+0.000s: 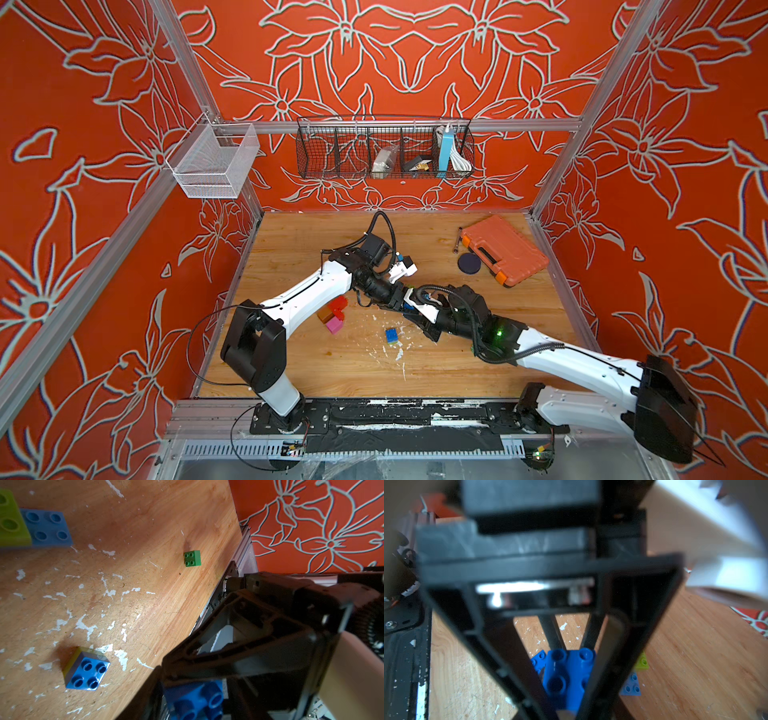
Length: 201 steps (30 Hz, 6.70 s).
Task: Assemble the letter h with lego
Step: Pick up the lego brick from the center of the board, then place the lego brick at the center of the board, then pick up the lego brick from the center of the board, then assemble the lego brick with the lego brick.
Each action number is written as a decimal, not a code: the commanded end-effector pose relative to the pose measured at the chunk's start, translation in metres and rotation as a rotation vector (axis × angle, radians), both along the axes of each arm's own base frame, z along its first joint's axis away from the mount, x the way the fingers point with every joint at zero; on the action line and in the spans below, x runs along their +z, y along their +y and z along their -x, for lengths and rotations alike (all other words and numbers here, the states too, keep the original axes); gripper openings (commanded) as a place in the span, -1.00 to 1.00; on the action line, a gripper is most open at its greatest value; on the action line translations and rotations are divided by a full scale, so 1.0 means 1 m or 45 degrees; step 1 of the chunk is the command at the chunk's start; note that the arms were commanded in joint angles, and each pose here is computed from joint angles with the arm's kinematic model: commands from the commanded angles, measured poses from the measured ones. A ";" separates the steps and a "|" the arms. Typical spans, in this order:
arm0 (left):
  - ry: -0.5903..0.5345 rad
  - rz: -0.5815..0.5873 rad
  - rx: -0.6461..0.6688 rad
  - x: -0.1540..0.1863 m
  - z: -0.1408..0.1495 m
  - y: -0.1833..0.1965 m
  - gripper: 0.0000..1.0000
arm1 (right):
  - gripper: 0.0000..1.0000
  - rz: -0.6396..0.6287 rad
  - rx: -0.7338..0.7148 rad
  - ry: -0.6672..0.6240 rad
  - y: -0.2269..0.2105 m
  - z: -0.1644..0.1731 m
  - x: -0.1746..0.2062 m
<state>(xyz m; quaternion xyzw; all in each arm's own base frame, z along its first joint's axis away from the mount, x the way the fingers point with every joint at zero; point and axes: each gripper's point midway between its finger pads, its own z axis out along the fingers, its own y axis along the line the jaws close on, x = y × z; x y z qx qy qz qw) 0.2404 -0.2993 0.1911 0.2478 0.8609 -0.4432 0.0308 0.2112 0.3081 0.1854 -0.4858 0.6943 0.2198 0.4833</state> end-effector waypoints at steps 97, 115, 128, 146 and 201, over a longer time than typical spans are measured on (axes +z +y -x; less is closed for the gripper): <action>-0.923 0.176 -0.669 -0.050 0.028 -0.026 0.13 | -0.76 -0.545 -0.460 1.881 -0.025 0.032 -0.026; -0.938 0.120 -0.728 -0.056 0.030 -0.019 -0.65 | -0.04 -0.474 -0.568 1.833 -0.038 0.034 -0.040; -0.549 -0.399 -0.551 -0.095 0.046 -0.029 -0.62 | 0.14 -0.082 -1.315 1.545 -0.191 -0.011 -0.097; -0.412 -0.788 -0.332 -0.126 0.041 -0.040 -0.48 | 0.13 -0.099 -1.352 1.390 -0.204 -0.017 -0.085; -0.436 -0.937 -0.371 -0.173 0.036 -0.030 -0.48 | 0.09 -0.084 -1.273 1.421 -0.197 -0.012 -0.091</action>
